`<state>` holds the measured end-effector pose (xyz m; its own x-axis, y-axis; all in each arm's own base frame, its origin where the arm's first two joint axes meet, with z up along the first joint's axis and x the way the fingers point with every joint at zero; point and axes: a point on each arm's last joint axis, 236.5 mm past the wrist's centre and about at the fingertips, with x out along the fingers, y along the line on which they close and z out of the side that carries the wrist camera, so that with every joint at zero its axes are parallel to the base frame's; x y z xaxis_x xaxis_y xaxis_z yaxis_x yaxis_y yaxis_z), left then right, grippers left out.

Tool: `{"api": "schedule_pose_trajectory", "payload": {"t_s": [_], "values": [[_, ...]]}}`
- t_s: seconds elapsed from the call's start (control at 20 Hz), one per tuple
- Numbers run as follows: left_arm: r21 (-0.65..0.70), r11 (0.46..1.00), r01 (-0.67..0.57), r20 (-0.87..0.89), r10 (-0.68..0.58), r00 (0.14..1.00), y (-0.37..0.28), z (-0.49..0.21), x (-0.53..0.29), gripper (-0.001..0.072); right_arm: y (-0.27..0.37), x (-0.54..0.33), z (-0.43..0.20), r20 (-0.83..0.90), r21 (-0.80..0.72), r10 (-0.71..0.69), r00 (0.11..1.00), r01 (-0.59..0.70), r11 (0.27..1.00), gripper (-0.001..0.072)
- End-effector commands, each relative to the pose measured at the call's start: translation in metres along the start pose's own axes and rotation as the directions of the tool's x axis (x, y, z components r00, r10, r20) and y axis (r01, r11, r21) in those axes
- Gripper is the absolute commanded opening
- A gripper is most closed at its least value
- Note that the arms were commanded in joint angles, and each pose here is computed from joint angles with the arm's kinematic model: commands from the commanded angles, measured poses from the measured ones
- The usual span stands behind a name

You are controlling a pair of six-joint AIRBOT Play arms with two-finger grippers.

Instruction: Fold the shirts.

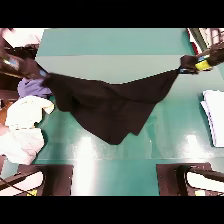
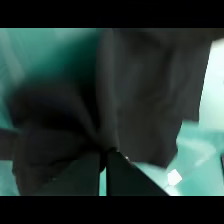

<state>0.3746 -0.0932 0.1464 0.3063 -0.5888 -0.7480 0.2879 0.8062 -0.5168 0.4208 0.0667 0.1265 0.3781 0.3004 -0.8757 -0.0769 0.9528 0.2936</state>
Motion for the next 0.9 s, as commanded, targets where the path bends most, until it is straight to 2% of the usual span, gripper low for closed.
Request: {"api": "schedule_pose_trajectory", "payload": {"t_s": [0.0, 0.05, 0.2, 0.3, 0.5, 0.65, 0.85], "values": [[-0.080, 0.996, 0.036, -0.140, -0.047, 0.989, 0.028, -0.037, 0.045, 0.0027, -0.011, 0.053, 0.015, 0.022, 0.031, 0.002, 1.000, -0.002, 1.000, 0.0260], [-0.065, 0.997, 0.040, -0.143, -0.049, 0.988, 0.028, -0.038, 0.046, 0.0027, -0.016, 0.056, 0.015, 0.019, 0.042, -0.002, 1.000, 0.002, 0.999, 0.0428], [-0.044, 0.998, 0.043, -0.144, -0.049, 0.988, 0.028, -0.038, 0.046, 0.0027, -0.037, 0.047, -0.007, -0.048, 0.072, -0.019, 0.999, 0.023, 0.997, 0.0428], [-0.035, 0.998, 0.046, -0.147, -0.050, 0.988, 0.028, -0.039, 0.045, 0.0027, -0.046, 0.044, -0.042, -0.105, 0.135, 0.001, 0.995, 0.013, 0.991, 0.0428], [-0.035, 0.999, 0.039, -0.127, -0.043, 0.991, 0.029, -0.034, 0.046, 0.0028, 0.006, 0.071, -0.142, -0.263, 0.236, 0.213, 0.941, -0.151, 0.960, 0.0452], [-0.035, 0.999, 0.041, -0.127, -0.045, 0.991, 0.029, -0.034, 0.046, 0.0027, 0.034, 0.102, -0.203, -0.344, 0.235, 0.245, 0.906, -0.169, 0.957, 0.0452], [-0.036, 0.998, 0.046, -0.138, -0.050, 0.989, 0.027, -0.037, 0.046, 0.0028, 0.066, 0.127, -0.245, -0.389, 0.235, 0.269, 0.881, -0.187, 0.954, 0.0449]]}}
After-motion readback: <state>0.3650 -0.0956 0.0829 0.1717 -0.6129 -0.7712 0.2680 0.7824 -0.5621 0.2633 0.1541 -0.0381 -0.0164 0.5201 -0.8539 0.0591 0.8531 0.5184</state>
